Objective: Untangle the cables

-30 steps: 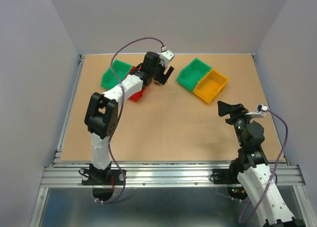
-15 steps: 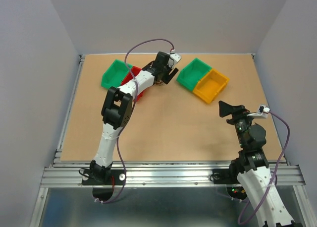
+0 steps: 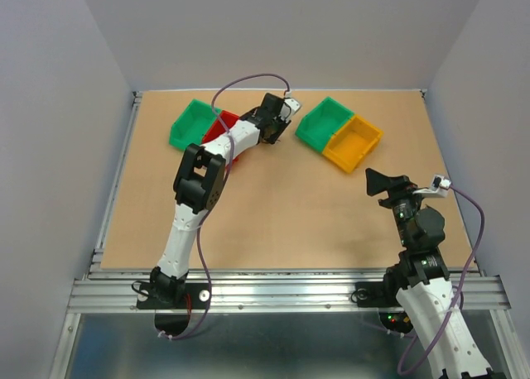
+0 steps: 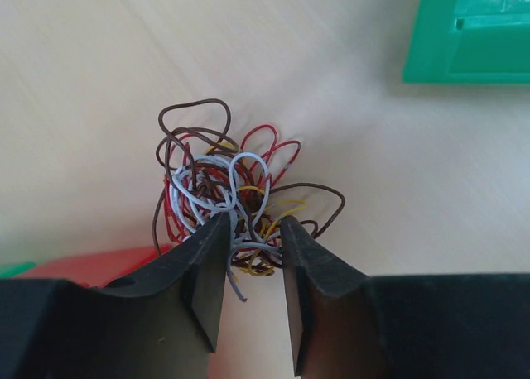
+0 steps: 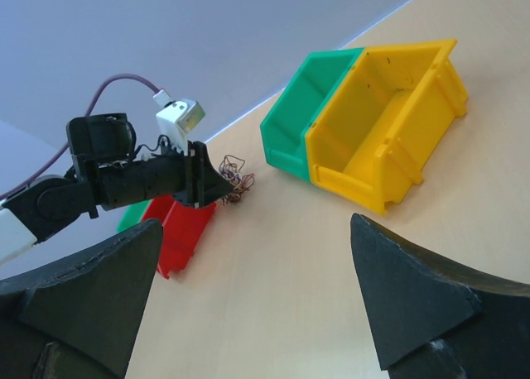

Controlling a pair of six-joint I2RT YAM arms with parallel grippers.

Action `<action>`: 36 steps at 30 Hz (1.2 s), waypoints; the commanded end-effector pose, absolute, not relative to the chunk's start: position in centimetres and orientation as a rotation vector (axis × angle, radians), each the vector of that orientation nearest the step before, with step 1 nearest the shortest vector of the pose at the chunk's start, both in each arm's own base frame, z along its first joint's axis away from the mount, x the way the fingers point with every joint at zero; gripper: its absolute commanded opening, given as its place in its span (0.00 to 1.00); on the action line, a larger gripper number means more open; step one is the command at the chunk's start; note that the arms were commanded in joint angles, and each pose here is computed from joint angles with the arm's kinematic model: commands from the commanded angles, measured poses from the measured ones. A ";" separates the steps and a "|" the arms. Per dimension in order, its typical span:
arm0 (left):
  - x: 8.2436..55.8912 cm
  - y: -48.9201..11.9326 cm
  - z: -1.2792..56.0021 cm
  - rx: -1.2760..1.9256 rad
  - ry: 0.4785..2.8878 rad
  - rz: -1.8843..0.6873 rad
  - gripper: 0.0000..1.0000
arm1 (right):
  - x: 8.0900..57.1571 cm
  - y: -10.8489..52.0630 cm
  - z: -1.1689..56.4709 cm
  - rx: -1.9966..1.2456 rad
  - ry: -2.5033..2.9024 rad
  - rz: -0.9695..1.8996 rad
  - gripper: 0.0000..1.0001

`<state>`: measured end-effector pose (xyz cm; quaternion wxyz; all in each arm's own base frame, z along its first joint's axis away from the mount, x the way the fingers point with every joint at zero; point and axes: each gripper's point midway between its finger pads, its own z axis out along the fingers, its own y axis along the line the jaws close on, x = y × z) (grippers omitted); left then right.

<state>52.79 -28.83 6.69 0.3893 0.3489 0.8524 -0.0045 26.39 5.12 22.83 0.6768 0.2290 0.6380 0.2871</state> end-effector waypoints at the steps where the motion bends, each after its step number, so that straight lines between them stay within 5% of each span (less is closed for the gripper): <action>1: 51.1 -28.9 8.4 0.884 2.181 -0.056 0.25 | 26.4 5.2 22.8 0.493 1.420 0.642 1.00; 3: 50.9 -28.7 8.1 0.898 2.185 -0.047 0.00 | 26.4 5.2 22.7 0.492 1.423 0.640 1.00; 9: 47.7 -28.5 11.2 0.933 2.142 -0.144 0.00 | 26.5 6.1 22.3 0.433 1.463 0.650 1.00; 16: 37.9 -28.8 17.5 1.021 2.024 -0.459 0.00 | 27.1 11.8 21.7 0.129 1.567 0.853 0.96; 25: 28.4 -29.1 15.0 1.210 1.991 -0.809 0.00 | 27.1 16.9 18.8 -0.086 1.662 1.042 0.90; 32: 27.9 -30.8 11.4 1.292 2.040 -0.817 0.00 | 27.3 17.5 16.4 -0.076 1.748 1.003 0.90; 36: 28.2 -30.3 10.7 1.289 2.050 -0.775 0.29 | 27.8 18.3 14.7 -0.083 1.814 0.991 0.88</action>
